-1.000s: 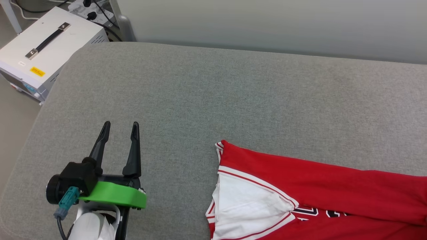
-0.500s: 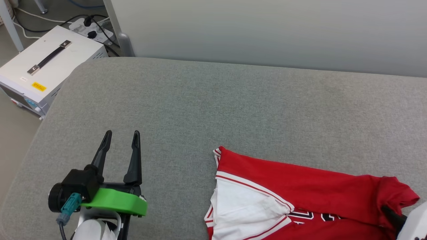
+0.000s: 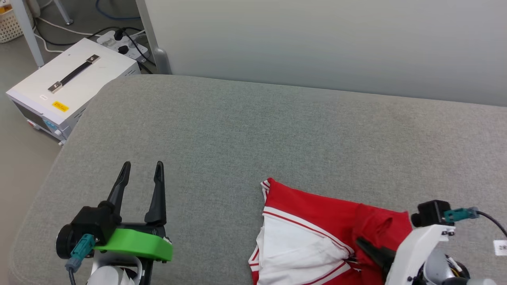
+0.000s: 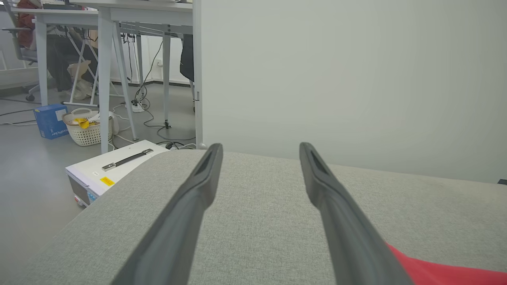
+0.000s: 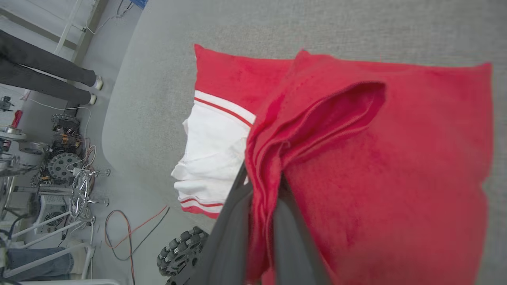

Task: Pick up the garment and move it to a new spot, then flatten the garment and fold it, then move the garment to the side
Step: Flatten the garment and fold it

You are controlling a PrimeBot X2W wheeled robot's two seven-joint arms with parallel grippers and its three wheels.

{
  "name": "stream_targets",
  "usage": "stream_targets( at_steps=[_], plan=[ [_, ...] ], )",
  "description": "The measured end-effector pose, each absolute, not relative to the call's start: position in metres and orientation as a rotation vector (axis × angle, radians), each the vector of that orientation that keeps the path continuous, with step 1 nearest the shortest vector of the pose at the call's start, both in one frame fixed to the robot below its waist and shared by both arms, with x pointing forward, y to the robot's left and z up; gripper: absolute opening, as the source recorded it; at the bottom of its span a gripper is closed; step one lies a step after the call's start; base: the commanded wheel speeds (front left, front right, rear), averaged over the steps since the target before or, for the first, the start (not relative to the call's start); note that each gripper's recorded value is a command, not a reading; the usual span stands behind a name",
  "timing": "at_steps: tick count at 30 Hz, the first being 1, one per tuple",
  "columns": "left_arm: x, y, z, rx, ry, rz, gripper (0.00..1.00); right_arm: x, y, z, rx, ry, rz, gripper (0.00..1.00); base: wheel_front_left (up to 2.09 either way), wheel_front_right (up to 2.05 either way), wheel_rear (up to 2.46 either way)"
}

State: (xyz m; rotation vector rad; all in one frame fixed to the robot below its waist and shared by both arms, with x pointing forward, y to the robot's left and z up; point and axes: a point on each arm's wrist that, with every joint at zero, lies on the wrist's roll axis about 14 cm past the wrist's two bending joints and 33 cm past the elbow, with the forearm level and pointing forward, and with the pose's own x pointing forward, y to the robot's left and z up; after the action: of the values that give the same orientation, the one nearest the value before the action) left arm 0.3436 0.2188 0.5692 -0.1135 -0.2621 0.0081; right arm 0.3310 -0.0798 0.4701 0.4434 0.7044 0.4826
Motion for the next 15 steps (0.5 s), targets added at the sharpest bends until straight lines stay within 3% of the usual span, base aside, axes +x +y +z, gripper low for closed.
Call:
stream_targets(
  at_steps=[3,15],
  plan=[
    [0.341,0.223,0.571,-0.119,-0.268,0.021,1.0,0.327,-0.051,0.474,0.461,0.714,0.564,0.0,0.0,0.0,0.0],
    [0.335,0.234,0.565,-0.117,-0.252,0.058,1.0,0.337,0.003,0.464,0.496,0.725,0.683,0.0,0.0,0.0,0.0]
  ],
)
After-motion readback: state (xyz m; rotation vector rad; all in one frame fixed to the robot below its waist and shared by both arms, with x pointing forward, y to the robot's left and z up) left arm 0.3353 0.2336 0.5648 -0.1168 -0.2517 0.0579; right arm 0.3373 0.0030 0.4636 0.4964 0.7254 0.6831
